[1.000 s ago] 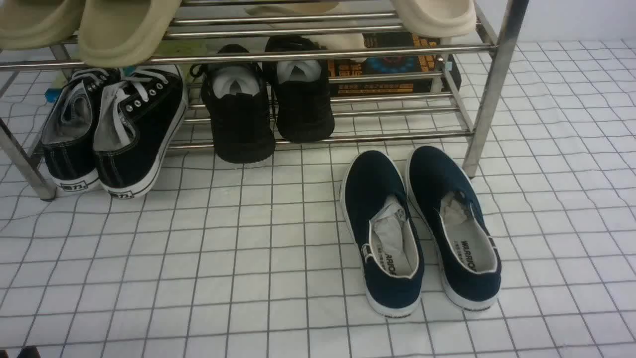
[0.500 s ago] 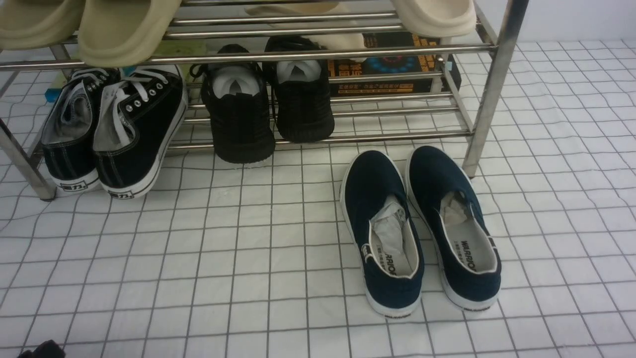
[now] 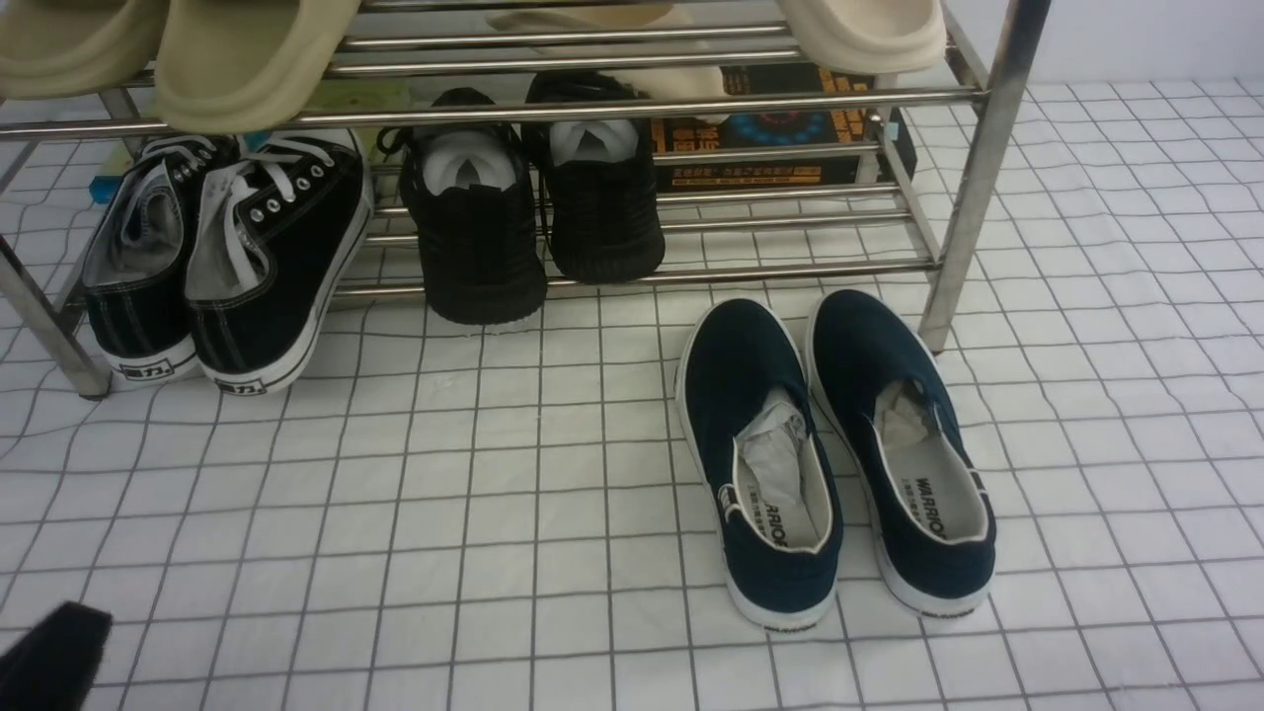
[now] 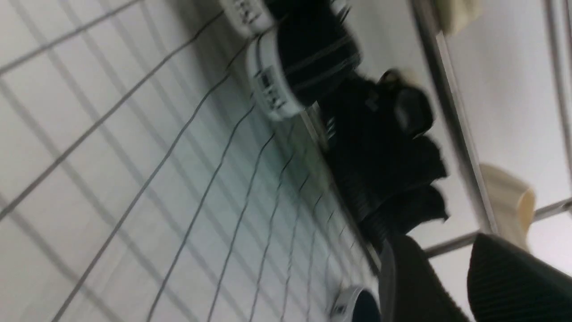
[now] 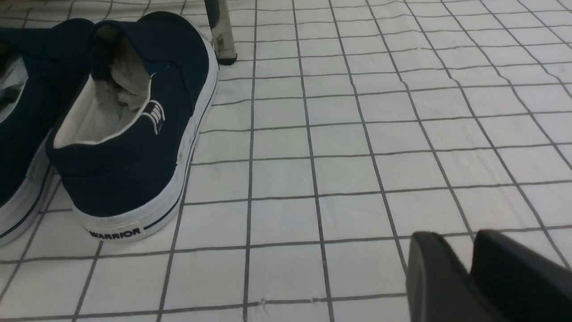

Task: Take the shoes off the shelf with your hand from the white checkered tablecloth.
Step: 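Grasp the leftmost shoe on the bottom shelf of the shoe rack with the left gripper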

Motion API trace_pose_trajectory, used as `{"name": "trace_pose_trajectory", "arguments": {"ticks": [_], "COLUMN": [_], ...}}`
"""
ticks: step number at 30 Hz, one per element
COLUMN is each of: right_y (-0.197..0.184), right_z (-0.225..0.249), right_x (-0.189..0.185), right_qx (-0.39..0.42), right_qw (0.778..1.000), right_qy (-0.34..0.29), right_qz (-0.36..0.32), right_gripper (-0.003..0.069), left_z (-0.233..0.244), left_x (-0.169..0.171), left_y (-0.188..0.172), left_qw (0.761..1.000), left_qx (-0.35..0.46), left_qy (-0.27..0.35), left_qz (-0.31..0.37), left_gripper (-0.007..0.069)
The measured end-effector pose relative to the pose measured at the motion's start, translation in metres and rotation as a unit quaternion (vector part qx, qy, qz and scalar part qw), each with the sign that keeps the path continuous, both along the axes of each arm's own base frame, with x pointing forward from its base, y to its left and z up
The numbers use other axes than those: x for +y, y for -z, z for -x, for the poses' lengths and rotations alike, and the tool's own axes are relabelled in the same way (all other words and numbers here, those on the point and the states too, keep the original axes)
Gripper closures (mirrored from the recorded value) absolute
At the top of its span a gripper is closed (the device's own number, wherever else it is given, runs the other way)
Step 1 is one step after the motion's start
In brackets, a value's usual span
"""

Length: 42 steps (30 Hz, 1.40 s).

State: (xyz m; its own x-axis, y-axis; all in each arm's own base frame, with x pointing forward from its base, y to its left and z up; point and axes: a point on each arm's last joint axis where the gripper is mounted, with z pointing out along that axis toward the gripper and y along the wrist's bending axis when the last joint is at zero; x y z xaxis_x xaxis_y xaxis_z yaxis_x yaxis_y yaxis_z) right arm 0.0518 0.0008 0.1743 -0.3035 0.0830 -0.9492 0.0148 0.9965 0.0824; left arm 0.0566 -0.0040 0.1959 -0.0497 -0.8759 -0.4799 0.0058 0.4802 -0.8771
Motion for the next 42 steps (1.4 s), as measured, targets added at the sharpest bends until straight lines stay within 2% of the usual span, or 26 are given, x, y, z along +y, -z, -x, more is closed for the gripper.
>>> {"name": "trace_pose_trajectory", "arguments": {"ticks": [4, 6, 10, 12, 13, 14, 16, 17, 18, 19, 20, 21, 23, 27, 30, 34, 39, 42], "right_y": [0.000, 0.000, 0.000, 0.000, 0.000, 0.000, 0.000, 0.000, 0.000, 0.000, 0.000, 0.000, 0.000, 0.000, 0.000, 0.000, 0.000, 0.000], "right_z": [0.000, 0.000, 0.000, 0.000, 0.000, 0.000, 0.000, 0.000, 0.000, 0.000, 0.000, 0.000, 0.000, 0.000, 0.000, 0.000, 0.000, 0.000], "right_x": [0.000, 0.000, 0.000, 0.000, 0.000, 0.000, 0.000, 0.000, 0.000, 0.000, 0.000, 0.000, 0.000, 0.000, 0.000, 0.000, 0.000, 0.000], "right_qx": [0.000, 0.000, 0.000, 0.000, 0.000, 0.000, 0.000, 0.000, 0.000, 0.000, 0.000, 0.000, 0.000, 0.000, 0.000, 0.000, 0.000, 0.000], "right_qw": [1.000, 1.000, 1.000, 1.000, 1.000, 1.000, 1.000, 1.000, 1.000, 1.000, 1.000, 1.000, 1.000, 1.000, 1.000, 1.000, 1.000, 1.000], "right_qy": [0.000, 0.000, 0.000, 0.000, 0.000, 0.000, 0.000, 0.000, 0.000, 0.000, 0.000, 0.000, 0.000, 0.000, 0.000, 0.000, 0.000, 0.000], "right_qz": [0.000, 0.000, 0.000, 0.000, 0.000, 0.000, 0.000, 0.000, 0.000, 0.000, 0.000, 0.000, 0.000, 0.000, 0.001, 0.001, 0.001, 0.001], "right_gripper": [0.0501, 0.0499, 0.0494, 0.0491, 0.0489, 0.0489, 0.0486, 0.0484, 0.0483, 0.0481, 0.0480, 0.0479, 0.0476, 0.0470, 0.0468, 0.0461, 0.0452, 0.0449], "left_z": [0.001, 0.004, 0.006, -0.003, -0.015, -0.017, -0.037, -0.049, -0.052, -0.071, -0.074, -0.096, -0.116, -0.150, -0.176, -0.208, -0.247, -0.261], "left_x": [0.003, 0.002, -0.001, -0.004, -0.006, -0.006, -0.008, -0.008, -0.008, -0.005, -0.005, -0.002, 0.002, 0.010, 0.022, 0.043, 0.074, 0.078], "left_y": [-0.014, -0.031, -0.087, -0.107, -0.111, -0.113, -0.111, -0.112, -0.109, -0.110, -0.111, -0.120, -0.135, -0.158, -0.159, -0.146, -0.126, -0.116], "left_qw": [0.999, 0.998, 0.987, 0.979, 0.971, 0.970, 0.938, 0.911, 0.906, 0.861, 0.859, 0.831, 0.821, 0.812, 0.814, 0.826, 0.857, 0.859], "left_qx": [-0.046, -0.059, -0.060, -0.005, 0.064, 0.066, 0.205, 0.271, 0.286, 0.359, 0.361, 0.390, 0.384, 0.381, 0.398, 0.411, 0.419, 0.419], "left_qy": [-0.015, -0.010, 0.002, 0.025, 0.053, 0.053, 0.111, 0.137, 0.143, 0.174, 0.174, 0.185, 0.179, 0.151, 0.138, 0.139, 0.139, 0.143], "left_qz": [-0.002, -0.037, -0.151, -0.200, -0.223, -0.226, -0.257, -0.280, -0.279, -0.314, -0.318, -0.350, -0.382, -0.417, -0.400, -0.361, -0.267, -0.257], "left_gripper": [0.0413, 0.0462, 0.0586, 0.0617, 0.0624, 0.0624, 0.0624, 0.0624, 0.0624, 0.0624, 0.0624, 0.0624, 0.0624, 0.0614, 0.0613, 0.0610, 0.0605, 0.0596]}}
